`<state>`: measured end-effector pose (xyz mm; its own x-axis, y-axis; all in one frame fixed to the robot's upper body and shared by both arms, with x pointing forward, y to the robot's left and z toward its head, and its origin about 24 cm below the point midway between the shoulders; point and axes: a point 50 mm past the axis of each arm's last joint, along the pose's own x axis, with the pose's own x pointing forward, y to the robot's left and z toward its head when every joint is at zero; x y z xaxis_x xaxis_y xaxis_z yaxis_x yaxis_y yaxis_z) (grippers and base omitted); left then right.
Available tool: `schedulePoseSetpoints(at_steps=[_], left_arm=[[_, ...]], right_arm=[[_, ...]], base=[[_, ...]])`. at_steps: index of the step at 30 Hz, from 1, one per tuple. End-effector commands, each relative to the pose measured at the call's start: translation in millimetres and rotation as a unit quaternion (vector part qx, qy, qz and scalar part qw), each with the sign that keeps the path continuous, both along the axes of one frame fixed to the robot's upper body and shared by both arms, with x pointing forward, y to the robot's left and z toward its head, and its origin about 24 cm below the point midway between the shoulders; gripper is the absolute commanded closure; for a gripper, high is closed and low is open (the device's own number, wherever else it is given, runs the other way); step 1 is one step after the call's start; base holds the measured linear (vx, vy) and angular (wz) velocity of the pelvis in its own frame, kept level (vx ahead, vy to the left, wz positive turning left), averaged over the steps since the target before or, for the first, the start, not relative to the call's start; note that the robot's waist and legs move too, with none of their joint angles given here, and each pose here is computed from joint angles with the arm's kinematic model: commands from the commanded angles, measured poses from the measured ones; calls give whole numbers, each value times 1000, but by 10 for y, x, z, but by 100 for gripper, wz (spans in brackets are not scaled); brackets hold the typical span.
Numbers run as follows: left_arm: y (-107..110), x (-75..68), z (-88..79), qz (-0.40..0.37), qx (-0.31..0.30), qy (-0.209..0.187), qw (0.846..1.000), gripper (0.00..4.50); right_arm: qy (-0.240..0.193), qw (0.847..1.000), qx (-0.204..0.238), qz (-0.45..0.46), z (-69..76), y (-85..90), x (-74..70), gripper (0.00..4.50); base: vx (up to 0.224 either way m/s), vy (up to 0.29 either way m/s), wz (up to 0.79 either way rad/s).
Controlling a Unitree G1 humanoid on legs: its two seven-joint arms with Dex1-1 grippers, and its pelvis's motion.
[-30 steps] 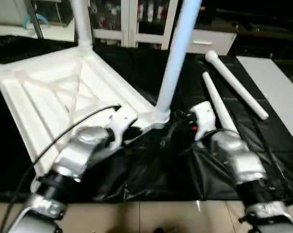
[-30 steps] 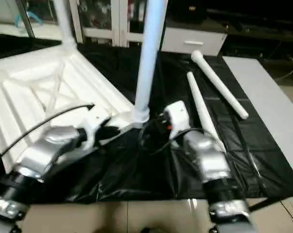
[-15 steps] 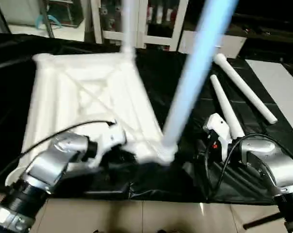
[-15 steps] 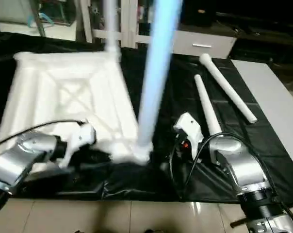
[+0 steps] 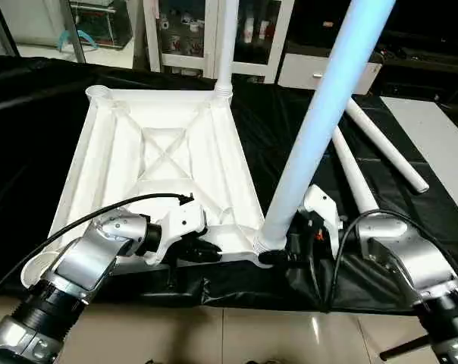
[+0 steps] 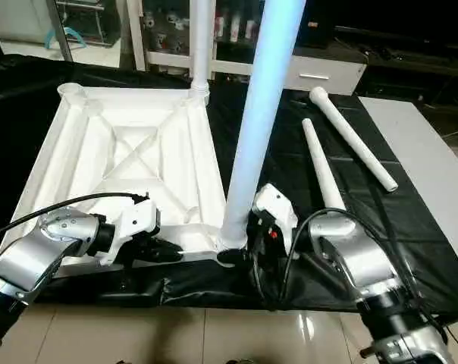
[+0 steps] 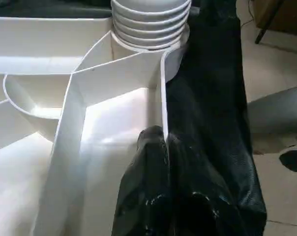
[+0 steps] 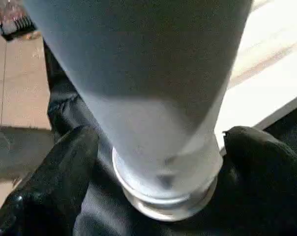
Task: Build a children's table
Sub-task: Insert table leg to table base, then rotate leg to tighten
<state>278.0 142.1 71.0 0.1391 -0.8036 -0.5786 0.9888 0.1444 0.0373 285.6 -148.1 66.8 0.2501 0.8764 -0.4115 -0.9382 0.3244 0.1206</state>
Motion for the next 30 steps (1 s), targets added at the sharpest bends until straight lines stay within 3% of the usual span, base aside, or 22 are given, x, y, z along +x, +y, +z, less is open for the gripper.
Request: schedulePoseSetpoints(at_steps=[1,6,22,30], left_arm=[[-101,27,75,-22,-8,-22,999,450],[-101,34,67,-20,-6,-26,999,450],[-102,41,51,-18,-6,-31,999,450],[-95,37,44,-18,-5,-30,999,450]], right_arm=[[-14,1000,-2,2,32,40,40,2],[-15,1000,-4,5,-4,60,51,18],[-17,1000,0,-23,-109,70,88,164],[-17,999,6,-26,-147,89,86,172]], base=[[0,0,0],[0,0,0],[0,0,0],[0,0,0]])
